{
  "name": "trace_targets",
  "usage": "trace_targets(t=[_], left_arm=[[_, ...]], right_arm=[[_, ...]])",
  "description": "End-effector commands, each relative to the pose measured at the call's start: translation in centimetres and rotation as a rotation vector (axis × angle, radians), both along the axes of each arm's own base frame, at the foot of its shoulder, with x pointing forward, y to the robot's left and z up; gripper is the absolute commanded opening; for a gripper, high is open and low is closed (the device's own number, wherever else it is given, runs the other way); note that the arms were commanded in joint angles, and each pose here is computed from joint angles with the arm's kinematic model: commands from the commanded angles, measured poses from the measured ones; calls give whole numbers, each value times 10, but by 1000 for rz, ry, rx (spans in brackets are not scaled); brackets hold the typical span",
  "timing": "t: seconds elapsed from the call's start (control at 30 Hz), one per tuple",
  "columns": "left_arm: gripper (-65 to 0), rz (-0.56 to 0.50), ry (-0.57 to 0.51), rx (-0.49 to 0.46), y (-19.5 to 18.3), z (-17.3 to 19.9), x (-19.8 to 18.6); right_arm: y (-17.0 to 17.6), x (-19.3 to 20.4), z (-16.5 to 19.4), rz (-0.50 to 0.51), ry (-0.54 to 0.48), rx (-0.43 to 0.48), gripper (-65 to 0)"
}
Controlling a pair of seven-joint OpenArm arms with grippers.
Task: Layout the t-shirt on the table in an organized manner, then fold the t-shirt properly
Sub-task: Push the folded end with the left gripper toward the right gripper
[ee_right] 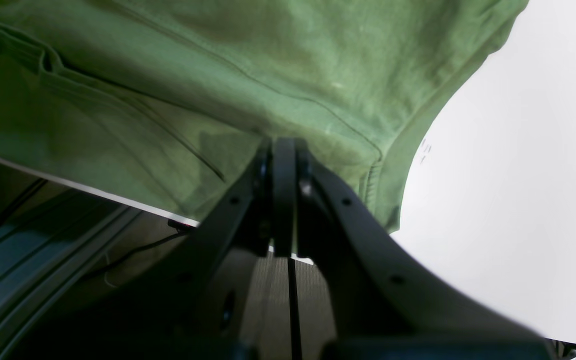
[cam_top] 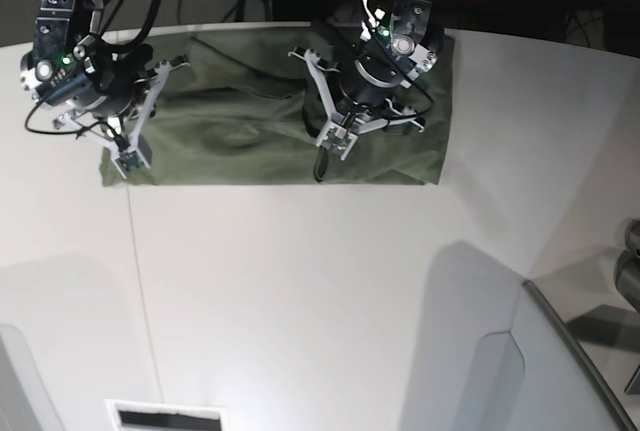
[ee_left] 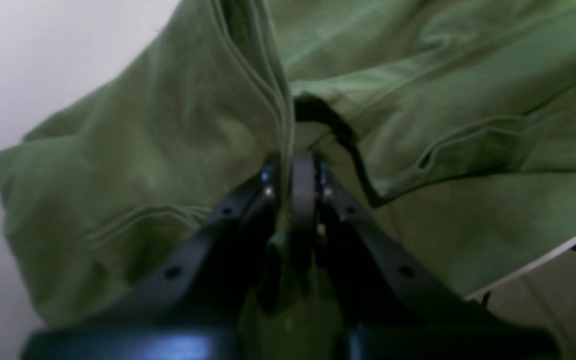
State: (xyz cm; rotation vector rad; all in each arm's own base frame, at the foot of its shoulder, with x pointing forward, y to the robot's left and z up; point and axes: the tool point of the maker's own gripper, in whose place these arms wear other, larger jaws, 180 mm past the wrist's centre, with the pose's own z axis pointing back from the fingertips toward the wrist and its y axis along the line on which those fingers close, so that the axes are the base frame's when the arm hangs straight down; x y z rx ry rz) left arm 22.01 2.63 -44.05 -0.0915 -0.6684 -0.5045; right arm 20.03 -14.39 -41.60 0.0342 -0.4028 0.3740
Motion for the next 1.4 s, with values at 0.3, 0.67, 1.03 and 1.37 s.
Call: trace_targets(t=[0.3, 0.67, 1.03, 1.37], left_arm=[[-650, -7, -34, -31, -9, 6, 13], [-650, -6, -40, -39, -14, 7, 23], [-650, -56, -44, -55, -34, 9, 25], [-650, -81, -38, -61, -43, 7, 22]], right_arm=[[1, 8, 7, 4, -35, 6, -650], [1, 8, 7, 4, -35, 7, -650], [1, 8, 7, 4, -37, 7, -650], [1, 8, 7, 4, -37, 7, -650]])
